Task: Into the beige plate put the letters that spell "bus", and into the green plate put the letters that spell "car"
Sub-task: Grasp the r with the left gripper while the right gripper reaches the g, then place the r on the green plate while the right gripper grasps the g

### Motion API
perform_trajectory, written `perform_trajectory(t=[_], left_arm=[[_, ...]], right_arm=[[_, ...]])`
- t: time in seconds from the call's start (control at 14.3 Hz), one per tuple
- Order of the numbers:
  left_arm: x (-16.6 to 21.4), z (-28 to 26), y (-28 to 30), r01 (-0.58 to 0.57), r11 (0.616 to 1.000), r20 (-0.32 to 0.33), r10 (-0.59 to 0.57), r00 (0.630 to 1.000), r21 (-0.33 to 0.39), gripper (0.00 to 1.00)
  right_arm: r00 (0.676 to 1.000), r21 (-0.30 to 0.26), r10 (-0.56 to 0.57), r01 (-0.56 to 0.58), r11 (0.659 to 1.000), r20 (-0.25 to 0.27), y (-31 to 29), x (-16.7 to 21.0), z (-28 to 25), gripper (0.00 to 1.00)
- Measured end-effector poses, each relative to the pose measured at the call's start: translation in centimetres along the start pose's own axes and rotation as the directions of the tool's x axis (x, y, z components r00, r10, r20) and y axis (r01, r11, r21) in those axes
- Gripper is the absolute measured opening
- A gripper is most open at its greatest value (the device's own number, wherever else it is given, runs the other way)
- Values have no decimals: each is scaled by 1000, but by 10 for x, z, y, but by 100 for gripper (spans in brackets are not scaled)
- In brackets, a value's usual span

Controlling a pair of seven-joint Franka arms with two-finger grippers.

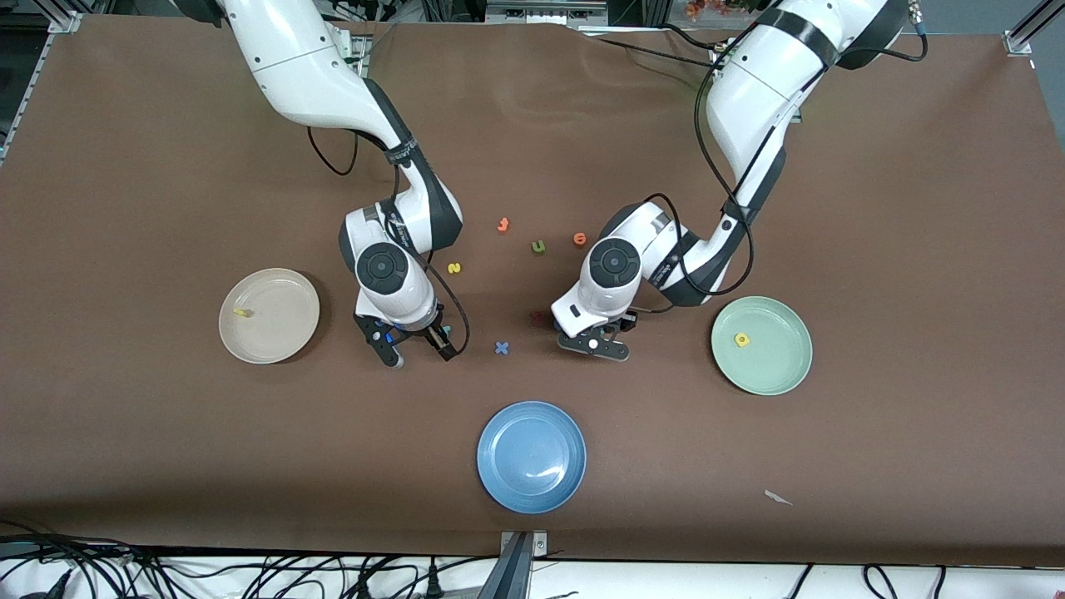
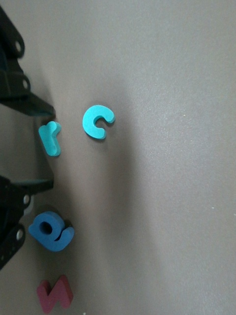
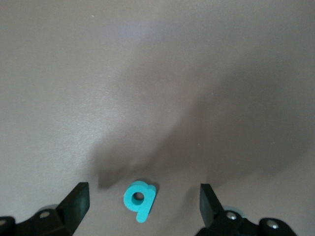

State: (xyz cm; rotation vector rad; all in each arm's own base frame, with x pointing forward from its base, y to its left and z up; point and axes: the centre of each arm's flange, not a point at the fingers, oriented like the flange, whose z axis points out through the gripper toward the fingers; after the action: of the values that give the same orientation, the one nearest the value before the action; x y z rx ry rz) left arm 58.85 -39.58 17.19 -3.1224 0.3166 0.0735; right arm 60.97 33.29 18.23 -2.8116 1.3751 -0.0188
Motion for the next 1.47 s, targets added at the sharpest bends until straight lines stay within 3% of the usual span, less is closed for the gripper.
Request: perform_trajectory(t=[0.07,0.35,0.7,0.84,0.91,1.19,1.47], left_arm=[[2,-2,-1,2,1000,-6,-2,1000,-2,42],[3,-2,-3,5,1000,-10,-5,1000,0,30],[16,-14,-20,32,999,-28,-32,999,12,30],[27,-32,-46,70,997,-31,-69,997,25,30],[32,-42,-62,90,995,-26,-89,996,33,30],[45,-63,-151,98,993,30,-101,994,68,30],[43,-58,-240,71,994,131,-81,988,80,30]], right_arm=[[1000,-1,0,0,1000,0,0,-1,1,99],[1000,-3,-3,3,1000,1,0,-5,2,94],[1000,0,-6,6,1000,0,-1,-8,6,84],[1000,1,-7,7,1000,0,-1,-8,6,70],[1000,2,-7,7,1000,-1,-1,-8,6,70],[1000,6,-7,7,1000,-2,-2,-8,6,56],[1000,7,-9,10,1000,-2,-2,-9,5,51]])
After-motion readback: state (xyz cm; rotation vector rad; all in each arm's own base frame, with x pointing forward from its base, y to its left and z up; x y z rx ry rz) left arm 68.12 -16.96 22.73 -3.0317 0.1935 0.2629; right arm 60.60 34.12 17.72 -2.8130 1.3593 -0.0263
